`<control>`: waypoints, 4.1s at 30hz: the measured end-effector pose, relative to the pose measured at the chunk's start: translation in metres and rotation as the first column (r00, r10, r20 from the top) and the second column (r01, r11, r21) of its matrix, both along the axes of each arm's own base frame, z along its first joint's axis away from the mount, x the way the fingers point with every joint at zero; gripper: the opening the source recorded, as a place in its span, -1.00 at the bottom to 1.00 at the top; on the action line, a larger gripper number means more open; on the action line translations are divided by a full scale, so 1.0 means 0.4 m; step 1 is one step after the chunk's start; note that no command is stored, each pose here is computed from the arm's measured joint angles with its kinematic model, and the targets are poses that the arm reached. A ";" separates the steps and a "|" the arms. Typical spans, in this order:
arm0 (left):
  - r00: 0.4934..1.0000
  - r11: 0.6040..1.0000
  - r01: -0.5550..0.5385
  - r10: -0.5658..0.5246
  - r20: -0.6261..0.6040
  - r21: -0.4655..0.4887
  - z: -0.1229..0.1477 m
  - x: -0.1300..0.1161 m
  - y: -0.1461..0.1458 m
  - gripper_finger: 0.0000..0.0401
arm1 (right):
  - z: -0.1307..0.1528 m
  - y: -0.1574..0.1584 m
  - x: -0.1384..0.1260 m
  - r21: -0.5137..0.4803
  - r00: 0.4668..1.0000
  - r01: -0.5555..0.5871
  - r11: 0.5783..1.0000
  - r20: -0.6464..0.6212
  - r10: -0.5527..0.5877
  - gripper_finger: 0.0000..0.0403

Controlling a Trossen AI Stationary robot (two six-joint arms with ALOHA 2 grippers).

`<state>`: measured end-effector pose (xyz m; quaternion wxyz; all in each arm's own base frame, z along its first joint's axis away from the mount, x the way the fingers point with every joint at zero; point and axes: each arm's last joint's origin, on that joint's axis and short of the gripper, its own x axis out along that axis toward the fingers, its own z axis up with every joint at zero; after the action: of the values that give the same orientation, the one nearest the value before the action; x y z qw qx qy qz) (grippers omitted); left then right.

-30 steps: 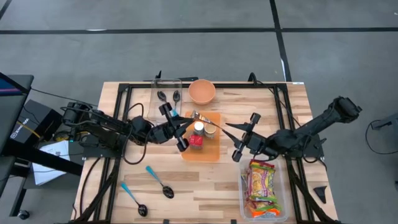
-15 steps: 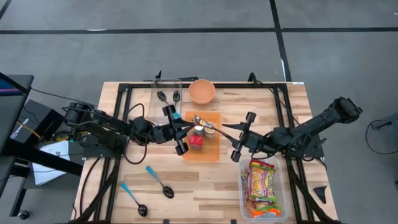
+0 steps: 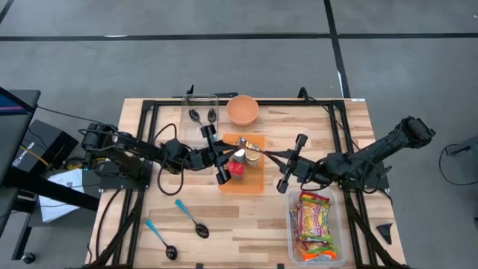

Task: Pick & Place Food Item
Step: Put the orange seasoning pack into the orange bin

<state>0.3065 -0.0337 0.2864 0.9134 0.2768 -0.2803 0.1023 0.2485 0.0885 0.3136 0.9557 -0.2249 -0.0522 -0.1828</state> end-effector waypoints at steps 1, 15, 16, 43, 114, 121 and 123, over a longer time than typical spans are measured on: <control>1.000 1.000 0.000 0.000 0.000 0.000 0.000 0.000 0.000 -1.00 | 0.000 0.000 0.000 0.001 1.000 0.001 1.000 0.001 -0.001 -0.95; 0.870 0.885 -0.464 0.462 -0.171 0.027 -0.024 0.006 0.032 -0.44 | 0.000 0.009 -0.012 -0.055 0.988 0.145 0.988 -0.046 -0.147 -0.99; 0.831 0.850 -0.524 0.523 -0.189 0.051 -0.025 0.004 0.036 -0.36 | 0.000 0.011 -0.014 -0.063 0.986 0.156 0.986 -0.050 -0.159 -0.99; 0.677 0.758 -0.650 0.614 -0.406 0.062 0.050 -0.250 -0.152 0.27 | -0.034 0.002 0.084 0.150 0.735 0.035 0.988 -0.674 0.076 -1.00; 0.629 0.738 -0.667 0.631 -0.454 0.101 0.035 -0.322 -0.132 0.27 | -0.141 -0.118 0.452 0.149 -0.089 0.294 0.944 -0.979 0.182 -1.00; 0.629 0.738 -0.667 0.631 -0.454 0.101 0.035 -0.322 -0.132 0.27 | -0.141 -0.158 0.455 0.151 -0.092 0.297 0.943 -0.978 0.185 -1.00; 0.629 0.738 -0.667 0.631 -0.454 0.101 0.035 -0.322 -0.132 0.27 | -0.141 -0.167 0.457 0.153 -0.086 0.304 0.940 -0.978 0.188 -1.00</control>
<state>0.1775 -0.0864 0.3004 0.8638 0.3395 0.0669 0.3663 0.4313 0.0215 0.2572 0.6936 -0.1244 0.7095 -0.0055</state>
